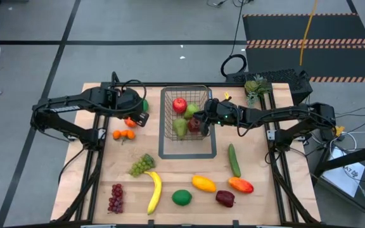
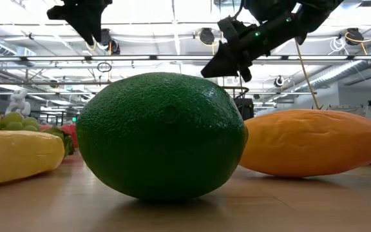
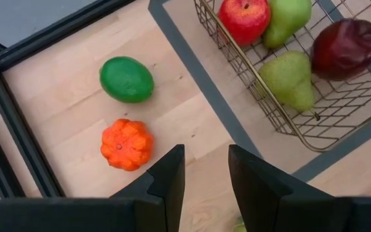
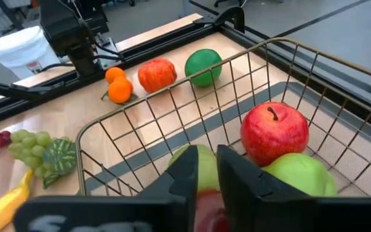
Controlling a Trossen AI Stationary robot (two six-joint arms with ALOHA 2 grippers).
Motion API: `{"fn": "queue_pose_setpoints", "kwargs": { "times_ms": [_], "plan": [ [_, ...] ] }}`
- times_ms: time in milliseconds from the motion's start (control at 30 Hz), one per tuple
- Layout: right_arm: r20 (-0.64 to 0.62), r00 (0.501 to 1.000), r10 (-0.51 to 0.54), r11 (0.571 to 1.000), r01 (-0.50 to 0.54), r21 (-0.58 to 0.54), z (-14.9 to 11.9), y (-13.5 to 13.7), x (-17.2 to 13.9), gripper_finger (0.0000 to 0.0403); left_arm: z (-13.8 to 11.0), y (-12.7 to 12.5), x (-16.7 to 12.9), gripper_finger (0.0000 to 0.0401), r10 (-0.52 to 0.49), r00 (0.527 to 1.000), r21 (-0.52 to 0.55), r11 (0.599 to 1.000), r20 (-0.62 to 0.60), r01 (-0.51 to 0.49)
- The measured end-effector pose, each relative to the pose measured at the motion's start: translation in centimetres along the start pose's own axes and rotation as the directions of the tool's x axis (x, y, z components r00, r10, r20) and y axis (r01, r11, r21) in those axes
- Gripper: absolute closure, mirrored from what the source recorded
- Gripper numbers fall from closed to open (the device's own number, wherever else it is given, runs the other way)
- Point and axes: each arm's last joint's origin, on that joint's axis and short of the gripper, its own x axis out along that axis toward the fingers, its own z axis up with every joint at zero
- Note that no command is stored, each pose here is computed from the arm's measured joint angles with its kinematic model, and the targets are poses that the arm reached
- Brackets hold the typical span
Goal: Build produce basket
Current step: Put the top dark red apple into the gold wire basket, then put the dark red apple into the gold wire basket
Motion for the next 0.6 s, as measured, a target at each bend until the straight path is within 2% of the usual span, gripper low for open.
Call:
{"fn": "queue_pose_setpoints", "kwargs": {
  "times_ms": [233, 400, 500, 600],
  "plan": [
    [0.03, 0.999, 0.019, 0.998, -0.021, 0.058, 0.5, 0.4, -0.6, 0.0307, -0.4, 0.3, 0.0, 0.0281, 0.012, 0.999, 0.022, 1.0, -0.053, -0.01],
    [0.126, 0.987, 0.1, 0.988, -0.114, 0.106, 2.0, 2.0, -3.1, 0.0285, -0.7, 0.2, -0.1, 0.0281, 0.022, 0.997, 0.085, 0.996, -0.068, -0.016],
    [0.185, 0.969, 0.161, 0.962, -0.196, 0.191, 3.0, 3.1, -5.3, 0.0282, -0.8, 0.2, -0.2, 0.0281, 0.019, 0.997, 0.154, 0.988, -0.068, -0.009],
    [0.229, 0.95, 0.215, 0.91, -0.28, 0.306, 3.4, 4.3, -7.2, 0.0284, -0.8, 0.2, -0.2, 0.0281, 0.019, 0.997, 0.217, 0.976, -0.068, -0.004]
  ]
}}
